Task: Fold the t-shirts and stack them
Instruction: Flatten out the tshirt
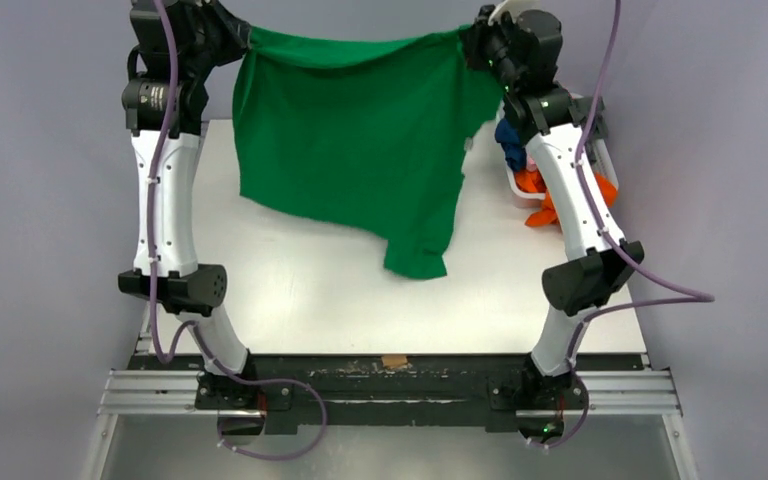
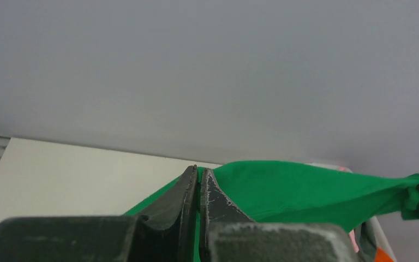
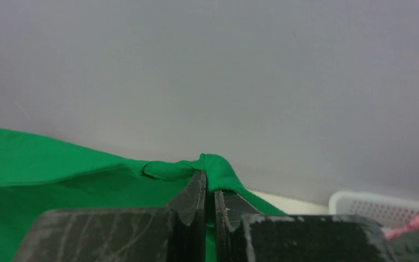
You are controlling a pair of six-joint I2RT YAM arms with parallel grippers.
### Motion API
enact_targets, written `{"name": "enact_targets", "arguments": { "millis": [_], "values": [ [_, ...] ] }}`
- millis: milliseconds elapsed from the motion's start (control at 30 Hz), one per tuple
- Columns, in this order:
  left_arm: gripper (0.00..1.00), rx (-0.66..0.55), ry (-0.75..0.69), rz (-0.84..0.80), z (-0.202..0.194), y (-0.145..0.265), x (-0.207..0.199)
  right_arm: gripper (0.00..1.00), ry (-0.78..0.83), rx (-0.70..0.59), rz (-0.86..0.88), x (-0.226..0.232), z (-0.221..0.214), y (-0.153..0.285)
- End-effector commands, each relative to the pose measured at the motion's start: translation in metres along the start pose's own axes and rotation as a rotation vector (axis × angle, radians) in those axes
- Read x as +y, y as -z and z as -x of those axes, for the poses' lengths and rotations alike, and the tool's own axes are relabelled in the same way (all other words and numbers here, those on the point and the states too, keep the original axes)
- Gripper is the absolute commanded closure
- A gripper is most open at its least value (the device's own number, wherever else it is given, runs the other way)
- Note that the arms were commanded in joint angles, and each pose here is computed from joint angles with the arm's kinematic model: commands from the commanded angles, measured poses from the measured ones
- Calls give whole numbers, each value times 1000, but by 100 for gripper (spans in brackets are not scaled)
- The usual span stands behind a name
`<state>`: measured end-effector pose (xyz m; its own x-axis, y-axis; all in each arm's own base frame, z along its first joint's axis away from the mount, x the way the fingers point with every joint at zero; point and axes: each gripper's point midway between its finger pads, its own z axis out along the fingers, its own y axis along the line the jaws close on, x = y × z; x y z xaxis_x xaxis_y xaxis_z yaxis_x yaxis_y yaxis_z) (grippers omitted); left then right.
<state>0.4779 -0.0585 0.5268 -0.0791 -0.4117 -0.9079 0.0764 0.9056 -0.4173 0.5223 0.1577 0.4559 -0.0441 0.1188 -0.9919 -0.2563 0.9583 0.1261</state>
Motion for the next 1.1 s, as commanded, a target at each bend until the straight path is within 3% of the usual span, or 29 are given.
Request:
{"name": "enact_targets", "arguments": {
  "millis": [0,133,233,367,467,567,667,733,767,833,900,967,1067],
  "values": [
    [100,-270,-89,-115,85,83,-37,100,62,-394,121,30,162,73],
    [100,-233,-132,-114,76,101,-35,100,58,-338,128,29,134,90],
    [100,-145,-178,-113,45,102,-25,100,46,-174,135,25,71,96],
    [100,70,-193,-43,-70,98,28,100,31,45,174,24,-34,119],
    [100,182,-126,93,-165,108,84,100,-12,214,197,31,-128,140],
    [100,330,-39,184,-249,126,121,98,9,469,157,38,-236,165],
    [92,493,24,271,-321,149,150,97,-4,679,53,35,-318,194],
    [75,555,55,373,-348,165,170,96,-41,795,21,32,-356,213],
    [68,574,64,426,-354,173,178,91,-64,824,-8,29,-365,218],
    [51,565,77,520,-351,181,189,69,-120,851,-49,28,-373,225],
    [41,544,80,553,-340,184,190,36,-152,854,-30,33,-370,228],
    [36,542,82,536,-335,185,185,9,-168,823,-8,37,-357,231],
    [31,556,108,443,-336,181,168,3,-185,754,-22,34,-338,234]
  ]
}}
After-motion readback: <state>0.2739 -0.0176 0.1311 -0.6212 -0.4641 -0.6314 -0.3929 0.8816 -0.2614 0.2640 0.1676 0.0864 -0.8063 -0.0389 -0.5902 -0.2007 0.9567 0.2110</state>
